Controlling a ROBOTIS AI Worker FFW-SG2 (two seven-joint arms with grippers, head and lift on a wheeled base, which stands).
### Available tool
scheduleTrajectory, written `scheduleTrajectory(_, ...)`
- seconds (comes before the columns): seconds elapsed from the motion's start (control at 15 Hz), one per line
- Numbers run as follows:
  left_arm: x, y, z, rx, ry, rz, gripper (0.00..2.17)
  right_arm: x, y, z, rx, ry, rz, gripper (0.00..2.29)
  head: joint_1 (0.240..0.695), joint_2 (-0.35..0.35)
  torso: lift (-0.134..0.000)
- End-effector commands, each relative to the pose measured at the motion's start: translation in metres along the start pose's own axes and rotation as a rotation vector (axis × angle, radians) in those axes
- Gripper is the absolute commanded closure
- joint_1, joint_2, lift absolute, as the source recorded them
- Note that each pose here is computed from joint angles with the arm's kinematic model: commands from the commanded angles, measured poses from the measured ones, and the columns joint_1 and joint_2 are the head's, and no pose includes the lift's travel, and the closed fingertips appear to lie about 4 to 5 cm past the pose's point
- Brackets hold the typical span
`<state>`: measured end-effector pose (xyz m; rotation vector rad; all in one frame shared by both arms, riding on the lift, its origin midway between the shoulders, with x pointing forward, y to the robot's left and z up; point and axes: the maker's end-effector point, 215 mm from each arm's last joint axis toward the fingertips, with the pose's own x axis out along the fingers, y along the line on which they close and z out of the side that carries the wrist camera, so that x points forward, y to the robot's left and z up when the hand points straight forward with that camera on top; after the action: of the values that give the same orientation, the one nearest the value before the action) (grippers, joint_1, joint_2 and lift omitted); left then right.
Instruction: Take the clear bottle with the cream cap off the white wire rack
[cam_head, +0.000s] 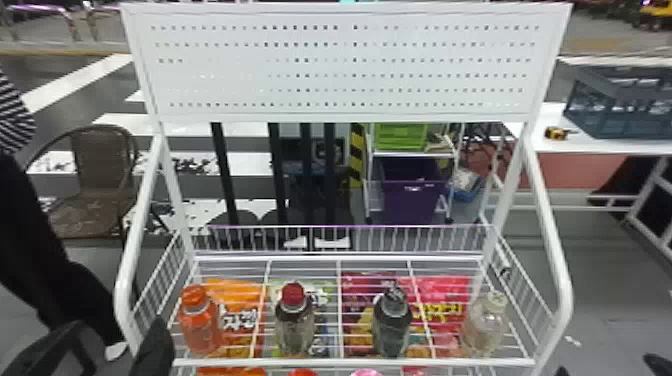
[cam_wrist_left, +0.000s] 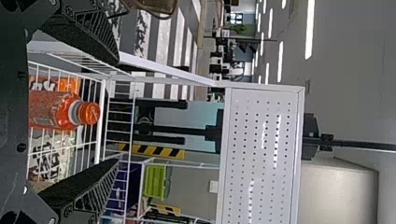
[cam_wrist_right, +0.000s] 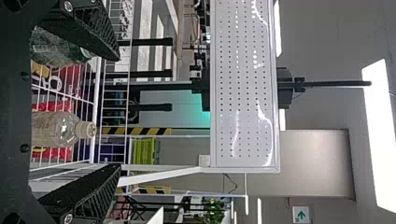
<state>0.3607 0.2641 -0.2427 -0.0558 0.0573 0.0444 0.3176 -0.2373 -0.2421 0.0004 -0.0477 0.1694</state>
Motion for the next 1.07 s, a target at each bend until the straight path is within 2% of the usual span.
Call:
scheduleTrajectory(0.0, 0.0, 0.0, 0.0, 0.001, 0.0, 0.001, 0.14, 0.0, -0.001, 0.0, 0.001, -0.001, -0.002, 0.08, 0.499, 0.0, 0.0)
scheduleTrajectory(0.53, 0.001, 0.0, 0.002, 0.0, -0.004, 0.001, 0.14, 0.001, -0.002, -0.002, 0.003, 0.003, -0.003, 0.08, 0.499, 0.0, 0.0)
scheduleTrajectory(0.67, 0.001, -0.001, 0.004, -0.001, -0.009, -0.001, 0.14, 0.007, -0.005, -0.026, 0.012, 0.052, -0.008, 0.08, 0.499, 0.0, 0.0)
scheduleTrajectory(1.0, 0.0, -0.005, -0.002, -0.006, 0.003, -0.007, 0.14, 0.036, -0.026, -0.121, 0.009, 0.122, -0.037, 0.08, 0.499, 0.0, 0.0)
